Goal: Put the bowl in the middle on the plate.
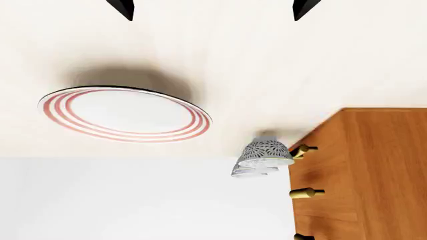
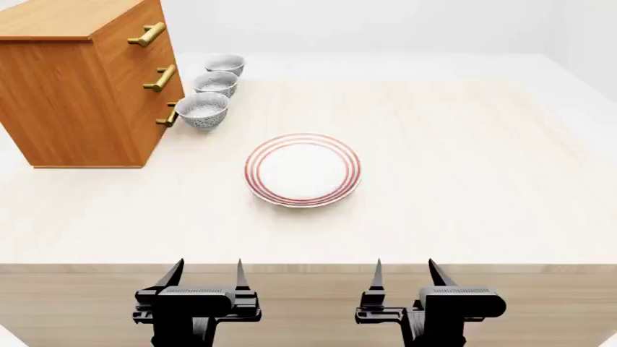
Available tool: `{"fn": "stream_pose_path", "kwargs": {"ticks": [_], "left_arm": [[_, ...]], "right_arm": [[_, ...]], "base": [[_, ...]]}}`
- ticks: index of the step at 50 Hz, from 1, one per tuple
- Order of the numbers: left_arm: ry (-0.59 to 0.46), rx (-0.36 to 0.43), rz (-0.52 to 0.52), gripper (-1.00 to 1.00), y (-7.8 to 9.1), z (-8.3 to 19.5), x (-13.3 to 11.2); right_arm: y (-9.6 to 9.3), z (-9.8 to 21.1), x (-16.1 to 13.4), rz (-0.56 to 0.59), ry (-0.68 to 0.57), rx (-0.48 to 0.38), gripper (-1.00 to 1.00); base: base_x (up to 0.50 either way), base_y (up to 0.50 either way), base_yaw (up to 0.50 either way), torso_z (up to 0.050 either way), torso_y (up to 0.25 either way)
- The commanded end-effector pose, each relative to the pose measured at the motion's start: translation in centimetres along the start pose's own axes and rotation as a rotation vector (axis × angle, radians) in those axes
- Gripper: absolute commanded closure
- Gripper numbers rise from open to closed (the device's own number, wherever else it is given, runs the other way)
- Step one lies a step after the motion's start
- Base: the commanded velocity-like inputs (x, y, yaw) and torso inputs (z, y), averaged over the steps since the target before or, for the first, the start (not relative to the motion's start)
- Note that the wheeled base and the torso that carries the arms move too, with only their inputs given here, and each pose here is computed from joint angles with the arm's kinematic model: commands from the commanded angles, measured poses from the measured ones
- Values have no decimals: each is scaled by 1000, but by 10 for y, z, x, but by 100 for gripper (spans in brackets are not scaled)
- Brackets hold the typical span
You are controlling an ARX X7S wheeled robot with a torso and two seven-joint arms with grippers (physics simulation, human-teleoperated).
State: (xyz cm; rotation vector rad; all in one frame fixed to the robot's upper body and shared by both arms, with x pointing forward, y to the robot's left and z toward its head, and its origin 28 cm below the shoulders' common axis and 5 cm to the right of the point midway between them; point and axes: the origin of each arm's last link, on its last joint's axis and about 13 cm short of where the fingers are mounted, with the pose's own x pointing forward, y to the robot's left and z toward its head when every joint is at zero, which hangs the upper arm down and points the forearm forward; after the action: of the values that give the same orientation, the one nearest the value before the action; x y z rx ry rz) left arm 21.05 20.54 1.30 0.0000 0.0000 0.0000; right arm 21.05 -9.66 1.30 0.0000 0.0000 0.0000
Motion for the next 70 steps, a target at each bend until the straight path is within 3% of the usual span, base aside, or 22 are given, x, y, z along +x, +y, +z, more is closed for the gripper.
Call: {"fn": "stream_pose_path", "kwargs": {"ticks": [1,8,10,13,18,70], "left_arm": [[-4,8,-1,-100,0,0,0],[21,-2,-12,-100,1,9,3],[35,17,-8,-100,0,22,9],[25,8,-17,-100,0,65,28],[-59,6,-19,-100,-1,103,41],[-55,39,-23,-100,-2,94,45]], "right_arm": [[0,2,0,-9,3,-19,-100],[-1,11,0,-5,19,4,-100],[-3,26,5,0,24,5,-100],[-9,74,17,-9,2,0,-100],[-12,118,21,30,-88,-27,-100],[-13,108,27,34,-61,-35,-100]], "base": [[0,0,0,0,0],[0,0,0,0,0],[0,0,0,0,0],[0,0,0,0,0],[0,0,0,0,0],[490,0,0,0,0]]}}
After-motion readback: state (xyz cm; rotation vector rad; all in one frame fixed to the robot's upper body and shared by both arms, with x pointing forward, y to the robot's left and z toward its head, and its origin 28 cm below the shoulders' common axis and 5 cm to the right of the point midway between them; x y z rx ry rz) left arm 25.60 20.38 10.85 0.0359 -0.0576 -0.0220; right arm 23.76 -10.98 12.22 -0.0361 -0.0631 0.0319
